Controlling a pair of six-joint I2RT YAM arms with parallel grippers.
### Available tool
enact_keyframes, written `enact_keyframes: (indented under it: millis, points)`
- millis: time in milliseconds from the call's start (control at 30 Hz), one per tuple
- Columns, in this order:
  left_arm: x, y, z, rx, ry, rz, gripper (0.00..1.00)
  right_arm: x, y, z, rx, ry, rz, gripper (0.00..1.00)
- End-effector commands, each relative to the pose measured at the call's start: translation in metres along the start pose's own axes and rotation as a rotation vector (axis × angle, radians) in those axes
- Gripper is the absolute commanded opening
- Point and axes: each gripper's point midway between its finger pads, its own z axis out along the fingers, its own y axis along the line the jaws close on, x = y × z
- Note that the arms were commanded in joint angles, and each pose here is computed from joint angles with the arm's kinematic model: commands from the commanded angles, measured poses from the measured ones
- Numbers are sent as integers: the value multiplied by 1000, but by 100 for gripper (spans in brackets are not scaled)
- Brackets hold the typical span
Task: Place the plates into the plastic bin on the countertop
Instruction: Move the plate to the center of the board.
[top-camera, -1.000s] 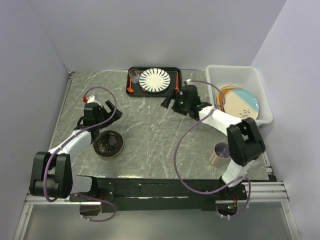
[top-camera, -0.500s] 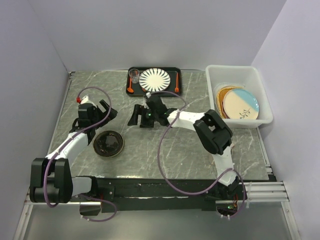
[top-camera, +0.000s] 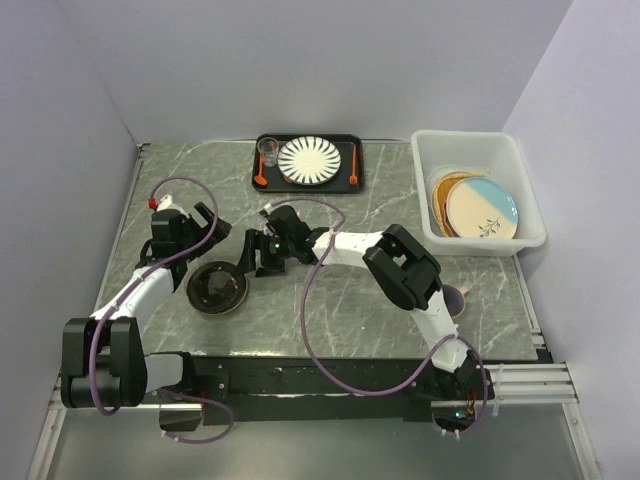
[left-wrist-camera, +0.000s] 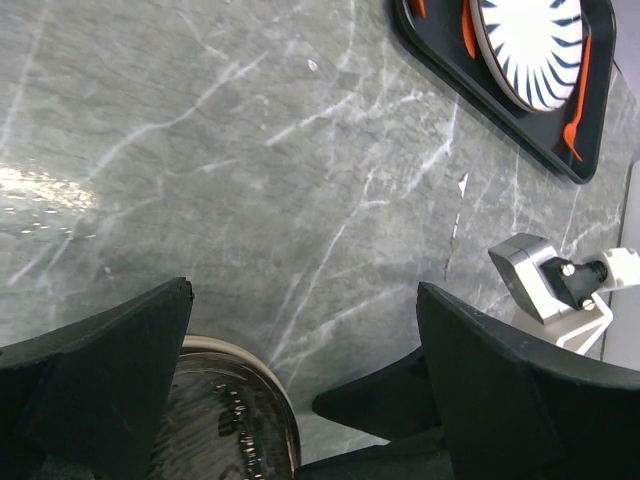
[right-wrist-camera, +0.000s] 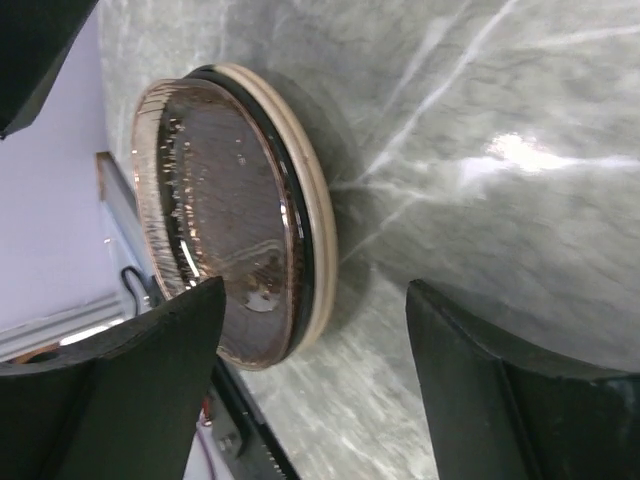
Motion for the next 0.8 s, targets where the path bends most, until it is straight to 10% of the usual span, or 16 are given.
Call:
enact_keyframes:
  millis: [0, 300, 533, 767]
  points:
    - [-11, -5, -5, 37, -41, 3, 99, 7, 15, 11, -27, 25, -7, 73]
    - [-12, -2, -7, 32, -45, 3, 99, 25, 6, 32, 14, 77, 22, 55]
    - [-11, -1, -6, 29, -40, 0, 99, 21, -23, 22, 135, 44, 44, 17]
    - [-10, -3, -7, 47, -36, 4, 99, -7, -63, -20, 206, -63, 94, 10]
